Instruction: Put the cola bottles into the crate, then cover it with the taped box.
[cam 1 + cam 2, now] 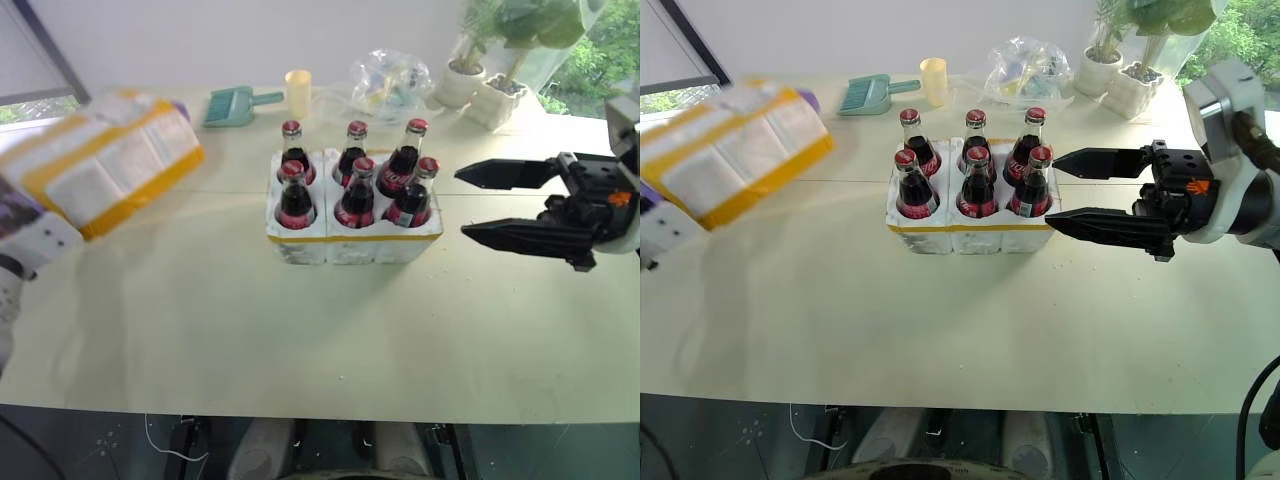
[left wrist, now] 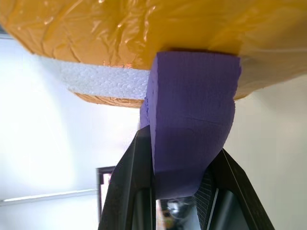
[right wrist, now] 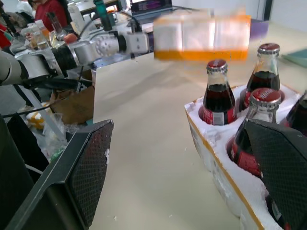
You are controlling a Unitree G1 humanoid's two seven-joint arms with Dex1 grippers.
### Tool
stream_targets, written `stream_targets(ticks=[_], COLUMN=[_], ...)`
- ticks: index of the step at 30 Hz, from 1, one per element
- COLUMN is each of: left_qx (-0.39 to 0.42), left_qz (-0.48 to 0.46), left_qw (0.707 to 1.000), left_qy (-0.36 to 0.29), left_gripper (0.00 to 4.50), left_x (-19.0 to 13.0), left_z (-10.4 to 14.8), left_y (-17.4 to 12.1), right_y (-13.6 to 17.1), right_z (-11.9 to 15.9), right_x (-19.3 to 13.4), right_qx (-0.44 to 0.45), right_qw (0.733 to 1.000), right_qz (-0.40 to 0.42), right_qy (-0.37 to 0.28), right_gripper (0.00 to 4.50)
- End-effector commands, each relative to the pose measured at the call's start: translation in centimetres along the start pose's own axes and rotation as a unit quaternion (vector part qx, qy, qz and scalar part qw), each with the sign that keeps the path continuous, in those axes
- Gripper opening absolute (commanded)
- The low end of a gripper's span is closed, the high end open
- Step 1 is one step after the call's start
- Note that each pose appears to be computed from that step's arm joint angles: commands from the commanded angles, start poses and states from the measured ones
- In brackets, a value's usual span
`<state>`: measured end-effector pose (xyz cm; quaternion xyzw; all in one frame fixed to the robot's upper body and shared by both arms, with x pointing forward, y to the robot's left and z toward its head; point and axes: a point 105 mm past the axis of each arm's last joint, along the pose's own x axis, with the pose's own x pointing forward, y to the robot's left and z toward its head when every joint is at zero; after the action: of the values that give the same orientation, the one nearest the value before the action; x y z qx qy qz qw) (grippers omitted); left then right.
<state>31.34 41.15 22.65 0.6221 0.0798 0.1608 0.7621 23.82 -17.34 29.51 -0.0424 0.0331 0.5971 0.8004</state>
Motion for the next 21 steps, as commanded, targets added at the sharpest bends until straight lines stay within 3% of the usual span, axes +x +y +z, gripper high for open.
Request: stream_targets(ticks=[1,4,8,15,21], left_qx=[-0.005,-0.039,-0.058,-0.009,0.030], left_qz=[0.064,0.057,0.008,-0.058,-0.076], left_qw=[0.994,0.976,0.944,0.905,0.881], left_qy=[-0.093,-0.207,-0.326,-0.422,-0.466], left_gripper=[0.70,0.70,0.70,0.70,0.70], left_x=[0.0,-0.7,-2.7,-4.4,-4.4], left_z=[4.6,10.4,16.6,22.2,24.1], left_y=[6.1,8.2,8.0,5.7,4.6], right_y=[-0.4,-0.7,-1.0,-1.2,-1.3], right_z=[0.1,-0.5,-0.7,-1.0,-1.2], right_x=[-0.4,-0.4,-0.6,-0.9,-0.8], right_qx=[-0.035,-0.032,-0.023,-0.017,-0.016], right_qw=[0.999,0.999,0.999,0.998,0.998], right_qz=[-0.023,-0.033,-0.042,-0.054,-0.065], right_qy=[0.012,0.015,0.009,0.005,-0.003], right_gripper=[4.50,4.50,4.50,4.50,4.50])
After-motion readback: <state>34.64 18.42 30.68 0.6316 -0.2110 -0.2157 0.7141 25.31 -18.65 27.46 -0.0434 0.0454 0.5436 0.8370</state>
